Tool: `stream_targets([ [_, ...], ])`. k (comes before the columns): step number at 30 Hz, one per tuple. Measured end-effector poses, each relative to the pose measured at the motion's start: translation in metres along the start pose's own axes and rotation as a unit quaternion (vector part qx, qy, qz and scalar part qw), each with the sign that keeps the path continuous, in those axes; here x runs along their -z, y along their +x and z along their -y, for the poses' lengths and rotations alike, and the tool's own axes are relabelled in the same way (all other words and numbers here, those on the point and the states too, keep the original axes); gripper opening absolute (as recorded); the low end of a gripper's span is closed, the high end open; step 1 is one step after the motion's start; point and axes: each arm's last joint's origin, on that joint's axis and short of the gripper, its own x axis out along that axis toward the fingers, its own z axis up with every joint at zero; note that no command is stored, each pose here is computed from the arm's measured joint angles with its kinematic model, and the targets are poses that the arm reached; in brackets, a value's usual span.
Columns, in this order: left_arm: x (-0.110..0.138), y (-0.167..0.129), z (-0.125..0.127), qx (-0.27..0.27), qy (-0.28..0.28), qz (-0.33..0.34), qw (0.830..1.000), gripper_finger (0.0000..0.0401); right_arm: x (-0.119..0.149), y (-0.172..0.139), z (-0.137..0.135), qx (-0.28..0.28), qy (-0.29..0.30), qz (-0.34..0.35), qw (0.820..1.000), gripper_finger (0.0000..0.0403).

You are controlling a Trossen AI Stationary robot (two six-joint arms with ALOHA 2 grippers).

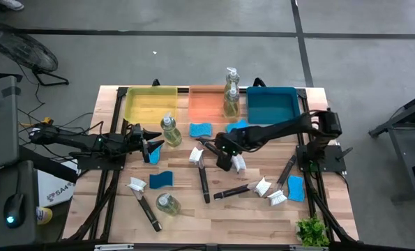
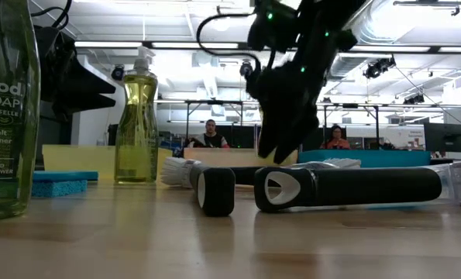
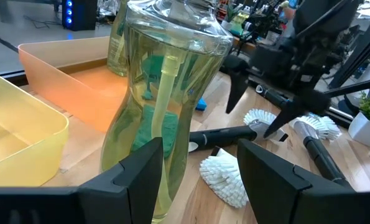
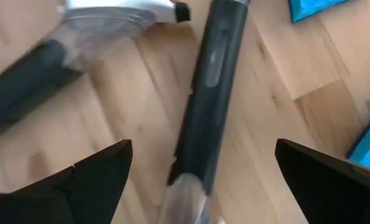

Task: Pick & Place Kitchen Sink Supplies
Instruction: Put the black dish brush into the blue bin

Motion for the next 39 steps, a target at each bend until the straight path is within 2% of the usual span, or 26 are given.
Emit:
stream_targets([
  [6, 0.000, 0.000, 0.000, 0.000, 0.000, 0.000, 1.000, 0.0202, 0.001, 0.019, 0.001, 0.005, -0.010, -0.001, 1.000, 0.0389],
  [13, 0.000, 0.000, 0.000, 0.000, 0.000, 0.000, 1.000, 0.0202, 0.001, 0.020, 0.002, 0.012, -0.006, -0.006, 1.000, 0.0371],
  [30, 0.000, 0.000, 0.000, 0.000, 0.000, 0.000, 1.000, 0.0202, 0.010, 0.019, 0.006, 0.025, -0.003, -0.055, 0.998, 0.0239],
  [34, 0.000, 0.000, 0.000, 0.000, 0.000, 0.000, 1.000, 0.0202, 0.014, 0.019, 0.007, 0.024, 0.008, -0.076, 0.997, 0.0191],
  [38, 0.000, 0.000, 0.000, 0.000, 0.000, 0.000, 1.000, 0.0202, 0.016, 0.018, 0.007, 0.020, 0.009, -0.092, 0.996, 0.0126],
  [39, 0.000, 0.000, 0.000, 0.000, 0.000, 0.000, 1.000, 0.0202, 0.016, 0.018, 0.007, 0.016, 0.009, -0.094, 0.995, 0.0123],
])
